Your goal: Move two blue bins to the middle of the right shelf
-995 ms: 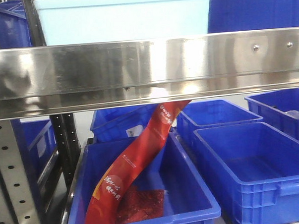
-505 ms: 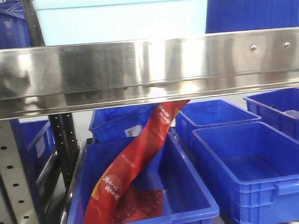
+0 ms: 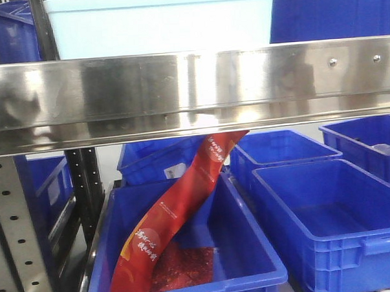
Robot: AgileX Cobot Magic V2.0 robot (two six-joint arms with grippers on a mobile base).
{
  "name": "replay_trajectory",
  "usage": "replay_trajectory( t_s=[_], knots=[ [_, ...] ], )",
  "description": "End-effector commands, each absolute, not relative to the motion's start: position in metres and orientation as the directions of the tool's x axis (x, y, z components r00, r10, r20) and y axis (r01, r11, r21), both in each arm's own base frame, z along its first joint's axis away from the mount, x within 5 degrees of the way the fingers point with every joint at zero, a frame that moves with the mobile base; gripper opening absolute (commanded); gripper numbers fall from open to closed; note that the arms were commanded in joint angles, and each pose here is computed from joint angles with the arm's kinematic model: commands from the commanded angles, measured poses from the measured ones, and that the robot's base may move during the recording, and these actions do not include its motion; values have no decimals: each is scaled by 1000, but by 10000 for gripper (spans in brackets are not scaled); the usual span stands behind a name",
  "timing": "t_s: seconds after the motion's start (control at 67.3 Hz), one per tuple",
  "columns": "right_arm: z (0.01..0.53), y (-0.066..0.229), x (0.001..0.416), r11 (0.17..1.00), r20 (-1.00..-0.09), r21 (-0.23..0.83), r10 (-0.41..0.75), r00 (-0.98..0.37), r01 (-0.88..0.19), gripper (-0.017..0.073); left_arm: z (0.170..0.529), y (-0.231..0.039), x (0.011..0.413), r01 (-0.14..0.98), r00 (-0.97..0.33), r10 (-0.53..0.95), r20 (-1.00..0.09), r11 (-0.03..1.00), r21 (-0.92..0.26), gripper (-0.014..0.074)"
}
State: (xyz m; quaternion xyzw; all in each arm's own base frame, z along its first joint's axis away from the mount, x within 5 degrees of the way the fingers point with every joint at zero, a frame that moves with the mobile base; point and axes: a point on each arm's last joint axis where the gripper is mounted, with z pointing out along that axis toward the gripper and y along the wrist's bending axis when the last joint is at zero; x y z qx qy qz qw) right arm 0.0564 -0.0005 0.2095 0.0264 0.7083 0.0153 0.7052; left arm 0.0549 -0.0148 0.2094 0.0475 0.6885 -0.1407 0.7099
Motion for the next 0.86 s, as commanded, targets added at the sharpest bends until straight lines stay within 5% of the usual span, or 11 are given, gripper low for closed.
replay_trajectory(
  t_s=[0.0,0.847],
  knots=[
    [212,-2,56,998,-996,57,55,73,24,-162,212,-15,54,267,38,-150,-988,954,-134,-111],
    [209,-1,56,998,-997,56,55,45,23,-162,212,-15,54,267,38,-150,-988,954,-134,-111]
  ],
)
